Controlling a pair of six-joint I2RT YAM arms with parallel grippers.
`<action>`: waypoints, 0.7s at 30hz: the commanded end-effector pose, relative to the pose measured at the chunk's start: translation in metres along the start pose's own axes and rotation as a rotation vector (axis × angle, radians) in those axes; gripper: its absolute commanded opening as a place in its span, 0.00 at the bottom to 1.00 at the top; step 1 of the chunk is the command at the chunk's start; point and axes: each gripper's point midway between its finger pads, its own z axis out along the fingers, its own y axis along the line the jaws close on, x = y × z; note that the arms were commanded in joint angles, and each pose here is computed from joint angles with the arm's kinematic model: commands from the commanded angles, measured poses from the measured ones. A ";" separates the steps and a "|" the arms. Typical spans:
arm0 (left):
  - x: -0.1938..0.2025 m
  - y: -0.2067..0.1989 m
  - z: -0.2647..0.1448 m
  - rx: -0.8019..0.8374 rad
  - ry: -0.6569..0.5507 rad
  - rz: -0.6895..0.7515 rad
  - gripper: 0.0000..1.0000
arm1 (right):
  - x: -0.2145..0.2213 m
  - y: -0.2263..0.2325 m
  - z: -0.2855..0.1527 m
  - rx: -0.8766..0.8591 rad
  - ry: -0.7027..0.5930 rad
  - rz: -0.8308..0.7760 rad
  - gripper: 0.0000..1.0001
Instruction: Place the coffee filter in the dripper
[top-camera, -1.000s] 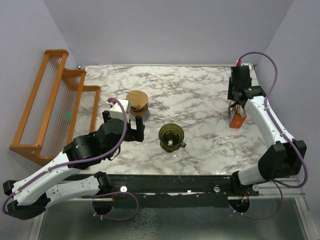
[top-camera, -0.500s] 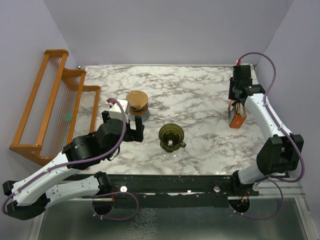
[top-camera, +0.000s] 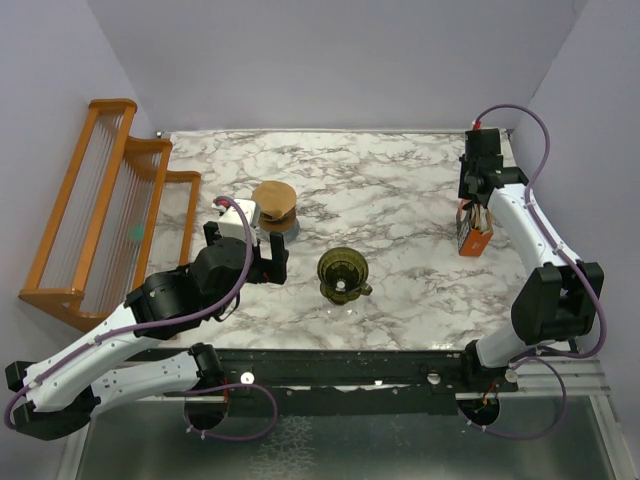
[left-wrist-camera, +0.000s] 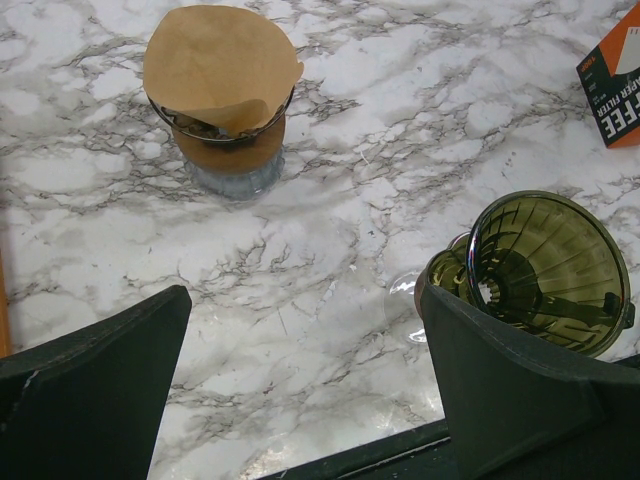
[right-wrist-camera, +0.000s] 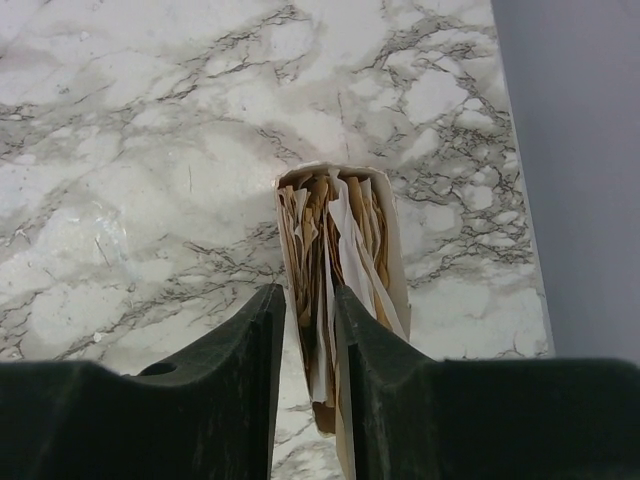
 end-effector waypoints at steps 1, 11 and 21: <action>0.001 0.003 -0.002 -0.007 0.006 0.017 0.99 | -0.007 -0.005 0.004 0.025 -0.018 0.015 0.31; 0.002 0.004 -0.003 -0.001 0.006 0.007 0.99 | 0.000 -0.012 0.005 0.058 -0.005 0.017 0.16; 0.002 0.008 -0.007 -0.002 -0.001 -0.001 0.99 | 0.000 -0.016 -0.001 0.070 -0.007 0.031 0.01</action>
